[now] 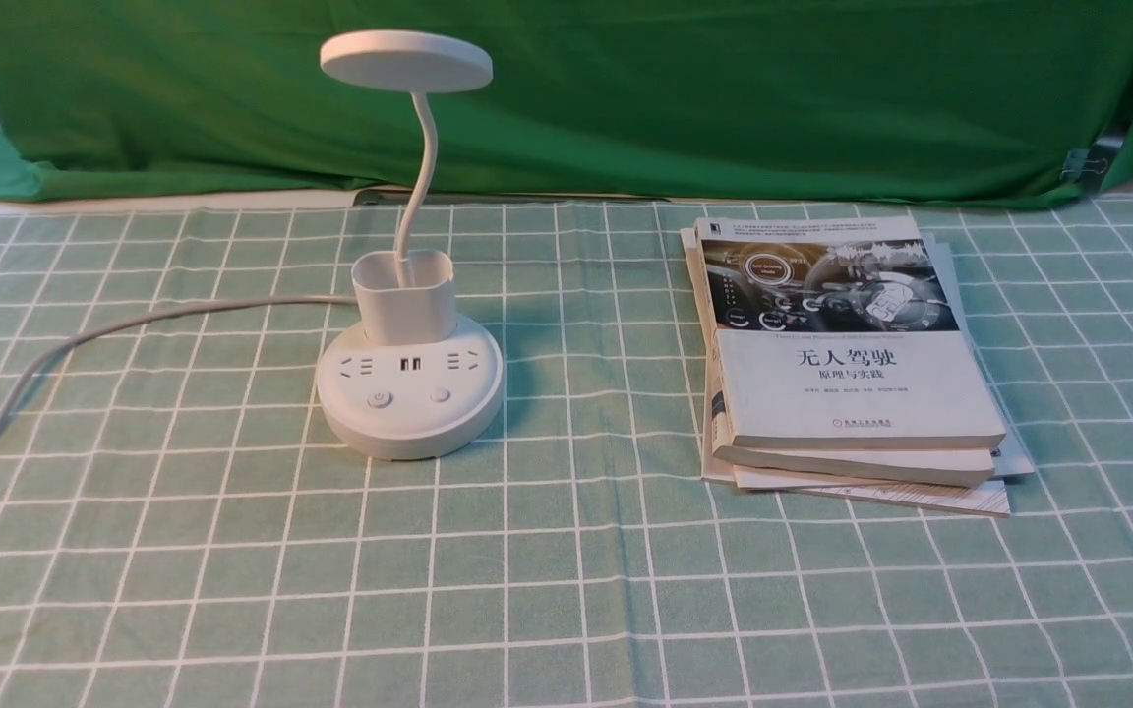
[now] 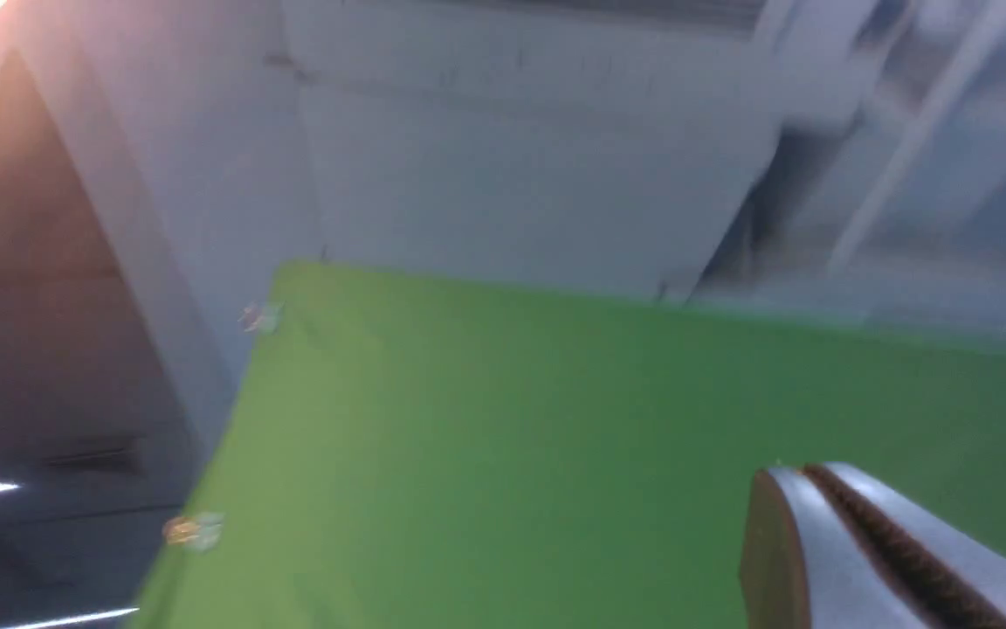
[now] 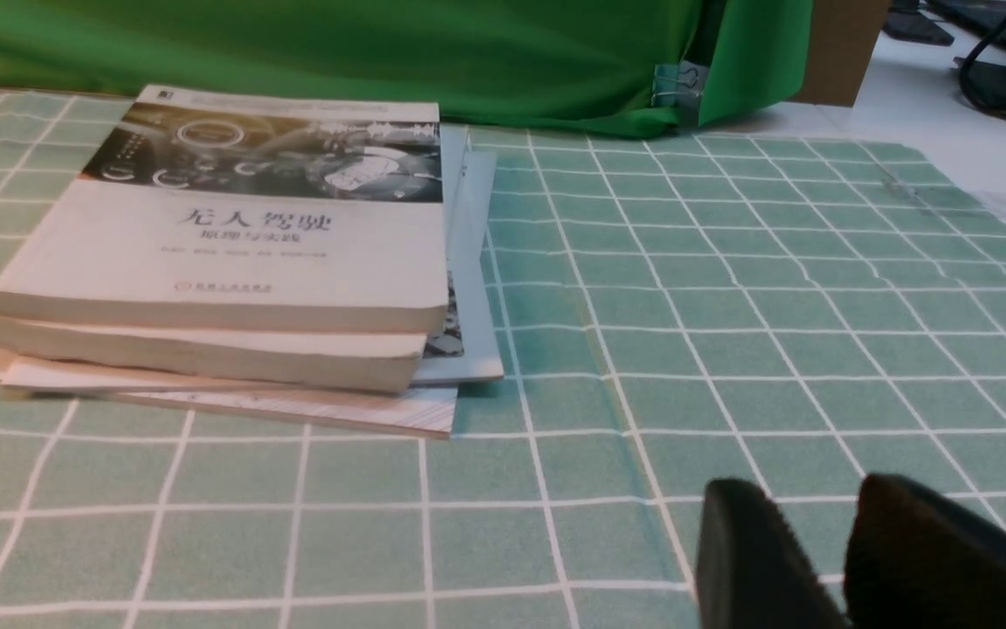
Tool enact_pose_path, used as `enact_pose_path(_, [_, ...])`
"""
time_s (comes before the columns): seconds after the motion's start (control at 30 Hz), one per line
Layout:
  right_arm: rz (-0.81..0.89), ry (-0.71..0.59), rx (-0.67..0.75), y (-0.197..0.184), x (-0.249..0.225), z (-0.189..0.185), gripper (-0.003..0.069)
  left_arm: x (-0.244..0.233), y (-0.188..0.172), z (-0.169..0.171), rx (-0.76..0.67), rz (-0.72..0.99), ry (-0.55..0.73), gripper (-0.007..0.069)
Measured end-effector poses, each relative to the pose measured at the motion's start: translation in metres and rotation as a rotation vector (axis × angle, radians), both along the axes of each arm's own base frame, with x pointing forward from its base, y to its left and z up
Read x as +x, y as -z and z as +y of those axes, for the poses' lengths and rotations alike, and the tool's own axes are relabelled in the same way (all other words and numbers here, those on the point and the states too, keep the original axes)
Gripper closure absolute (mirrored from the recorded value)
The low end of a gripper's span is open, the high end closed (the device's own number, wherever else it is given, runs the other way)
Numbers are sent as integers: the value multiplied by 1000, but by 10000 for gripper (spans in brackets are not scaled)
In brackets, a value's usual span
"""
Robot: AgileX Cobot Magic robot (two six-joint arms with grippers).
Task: Turn on the table lamp.
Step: 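Press the power button on the lamp base to turn the lamp on with the left gripper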
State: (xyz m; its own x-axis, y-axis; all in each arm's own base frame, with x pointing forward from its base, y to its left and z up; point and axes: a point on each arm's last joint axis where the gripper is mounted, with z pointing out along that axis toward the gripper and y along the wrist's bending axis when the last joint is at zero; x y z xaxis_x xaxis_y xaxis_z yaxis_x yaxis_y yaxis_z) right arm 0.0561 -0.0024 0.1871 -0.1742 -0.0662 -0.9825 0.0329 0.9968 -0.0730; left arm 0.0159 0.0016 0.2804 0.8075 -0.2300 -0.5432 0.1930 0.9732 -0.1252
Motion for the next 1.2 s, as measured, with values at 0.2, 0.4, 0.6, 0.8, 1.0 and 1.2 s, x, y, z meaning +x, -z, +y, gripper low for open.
enact_pose_path(0.2, [-1,0,0,0,0,0,418,-14,-66,-2,-55,75,128,624])
enact_pose_path(0.4, [-1,0,0,0,0,0,418,37,-108,-4,74,713,2,624])
enact_pose_path(0.6, [-1,0,0,0,0,0,418,118,-43,-11,5,1429,70,624])
enact_pose_path(0.8, [-1,0,0,0,0,0,418,172,14,-30,-94,1770,276,624])
enact_pose_path(1.0, [-1,0,0,0,0,0,418,211,51,-81,39,1875,591,629])
enact_pose_path(1.2, [-1,0,0,0,0,0,418,260,58,-143,342,1924,482,629])
